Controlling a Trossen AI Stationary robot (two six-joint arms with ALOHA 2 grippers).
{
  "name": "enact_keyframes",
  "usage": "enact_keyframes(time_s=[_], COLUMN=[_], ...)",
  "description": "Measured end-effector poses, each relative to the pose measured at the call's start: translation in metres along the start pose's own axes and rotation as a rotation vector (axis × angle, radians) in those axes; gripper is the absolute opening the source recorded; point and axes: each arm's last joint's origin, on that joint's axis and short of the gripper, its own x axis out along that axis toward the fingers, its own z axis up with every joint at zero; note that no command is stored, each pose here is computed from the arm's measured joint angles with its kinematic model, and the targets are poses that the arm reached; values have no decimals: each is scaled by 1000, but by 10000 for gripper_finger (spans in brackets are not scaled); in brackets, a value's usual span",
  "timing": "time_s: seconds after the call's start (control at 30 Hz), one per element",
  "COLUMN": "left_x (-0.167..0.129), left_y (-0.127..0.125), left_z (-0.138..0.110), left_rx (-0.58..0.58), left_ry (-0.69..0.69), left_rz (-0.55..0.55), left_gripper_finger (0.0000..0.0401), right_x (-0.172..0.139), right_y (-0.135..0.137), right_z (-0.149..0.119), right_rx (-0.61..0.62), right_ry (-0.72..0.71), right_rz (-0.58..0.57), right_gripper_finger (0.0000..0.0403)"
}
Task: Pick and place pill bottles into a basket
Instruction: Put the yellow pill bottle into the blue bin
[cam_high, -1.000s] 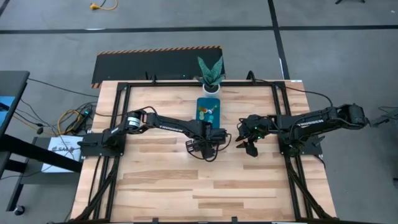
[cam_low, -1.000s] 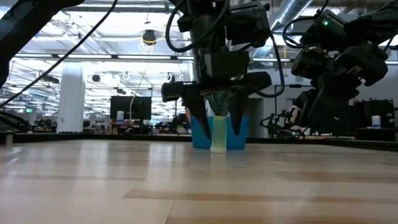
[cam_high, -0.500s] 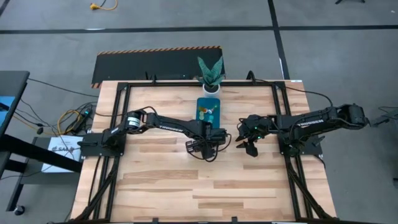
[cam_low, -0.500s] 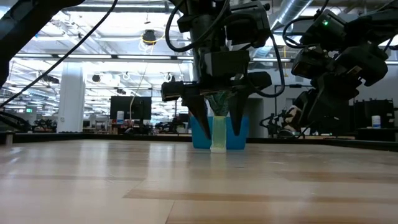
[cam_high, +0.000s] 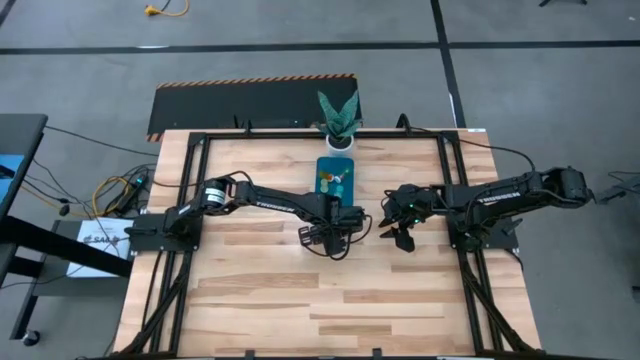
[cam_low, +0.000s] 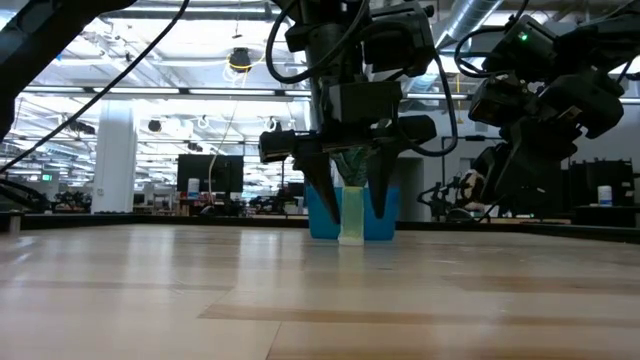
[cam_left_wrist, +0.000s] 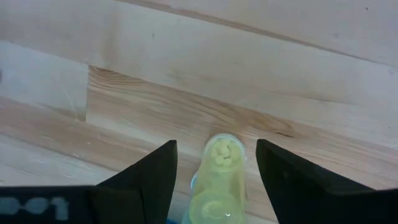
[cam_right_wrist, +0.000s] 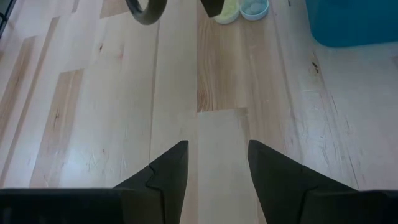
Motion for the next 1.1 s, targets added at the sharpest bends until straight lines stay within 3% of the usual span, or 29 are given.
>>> enact_keyframes(time_s=[0.3, 0.5, 1.1], left_x=[0, 0, 0], left_y=[0, 0, -2], left_z=[0, 0, 6], left_rx=[-12, -79, -101], left_ry=[0, -1, -6], left_rz=[1, 1, 1], left_gripper_finger=[136, 105, 94], right_x=[0, 0, 0], right_y=[0, 0, 0], right_z=[0, 0, 0], right_rx=[0, 0, 0], right_ry=[0, 0, 0], right_rz=[0, 0, 0], right_gripper_finger=[159, 159, 159])
